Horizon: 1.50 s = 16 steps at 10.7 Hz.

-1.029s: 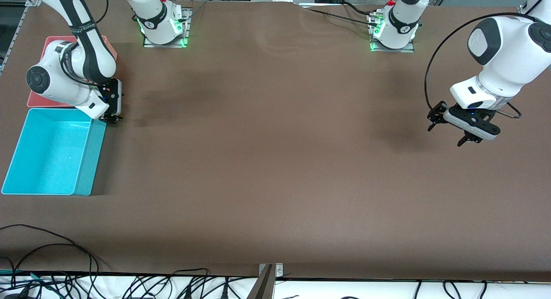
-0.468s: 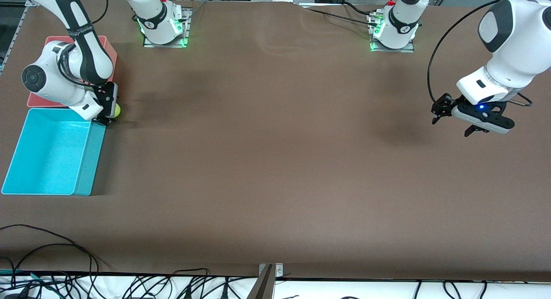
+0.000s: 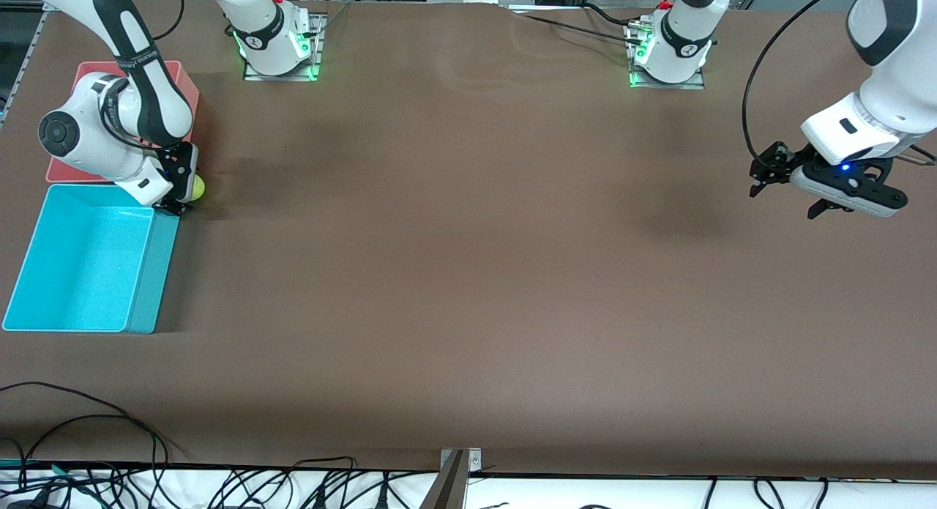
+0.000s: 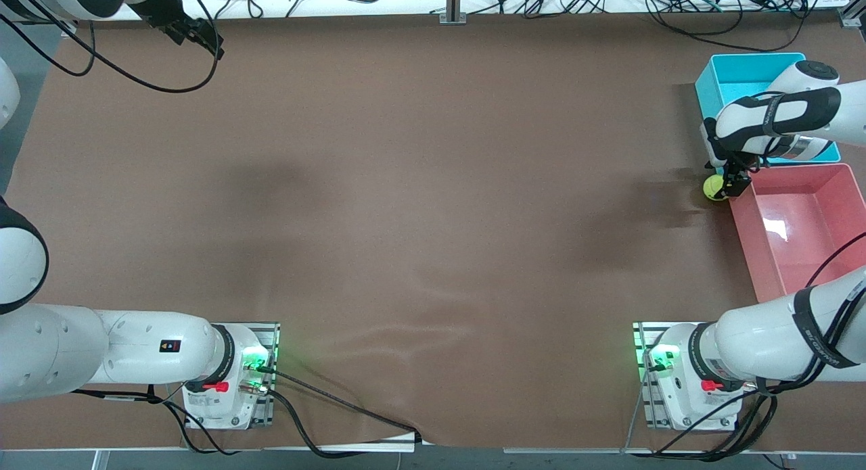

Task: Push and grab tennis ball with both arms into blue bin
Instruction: 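Close the right gripper on the ball while the left gripper returns, then carry the ball over the blue bin and open the right gripper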

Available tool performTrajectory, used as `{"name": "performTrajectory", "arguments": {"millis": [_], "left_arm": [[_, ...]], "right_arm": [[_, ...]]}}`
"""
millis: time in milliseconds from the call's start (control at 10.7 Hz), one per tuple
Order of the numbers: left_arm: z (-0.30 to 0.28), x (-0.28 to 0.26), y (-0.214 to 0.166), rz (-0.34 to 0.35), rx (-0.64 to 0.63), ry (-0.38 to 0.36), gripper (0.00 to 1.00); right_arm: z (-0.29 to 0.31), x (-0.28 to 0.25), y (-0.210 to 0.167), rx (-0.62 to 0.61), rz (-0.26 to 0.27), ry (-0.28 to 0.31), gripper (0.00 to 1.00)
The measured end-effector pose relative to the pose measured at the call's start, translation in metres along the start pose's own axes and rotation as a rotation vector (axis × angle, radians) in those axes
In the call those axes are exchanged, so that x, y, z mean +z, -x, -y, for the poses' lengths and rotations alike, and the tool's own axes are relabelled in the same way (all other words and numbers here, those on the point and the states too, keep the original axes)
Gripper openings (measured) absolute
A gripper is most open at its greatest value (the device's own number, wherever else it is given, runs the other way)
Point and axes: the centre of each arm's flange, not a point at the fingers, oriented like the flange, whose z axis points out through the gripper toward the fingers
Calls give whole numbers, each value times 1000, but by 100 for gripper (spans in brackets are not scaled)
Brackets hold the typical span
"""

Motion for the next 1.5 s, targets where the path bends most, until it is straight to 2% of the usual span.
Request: {"name": "performTrajectory", "arguments": {"millis": [281, 374, 468, 655, 935, 1216, 1496], "left_arm": [[-5, -32, -4, 25, -57, 9, 100], [-10, -41, -7, 24, -65, 9, 100], [-13, -49, -9, 30, -81, 10, 100], [-15, -67, -9, 42, -116, 13, 100], [-17, -98, -8, 69, -239, 17, 100], [-16, -118, -12, 84, -304, 18, 100], [-14, -128, -17, 105, -334, 21, 100]], "right_arm": [[7, 12, -1, -13, 6, 12, 87], [7, 13, -1, -14, 6, 11, 72], [7, 12, -1, -15, 6, 12, 63], [7, 12, -1, -17, 6, 12, 63], [6, 11, -1, -17, 7, 16, 63], [-10, -8, -8, -12, -5, -41, 63], [-28, -27, -28, 3, -4, -42, 63]]}}
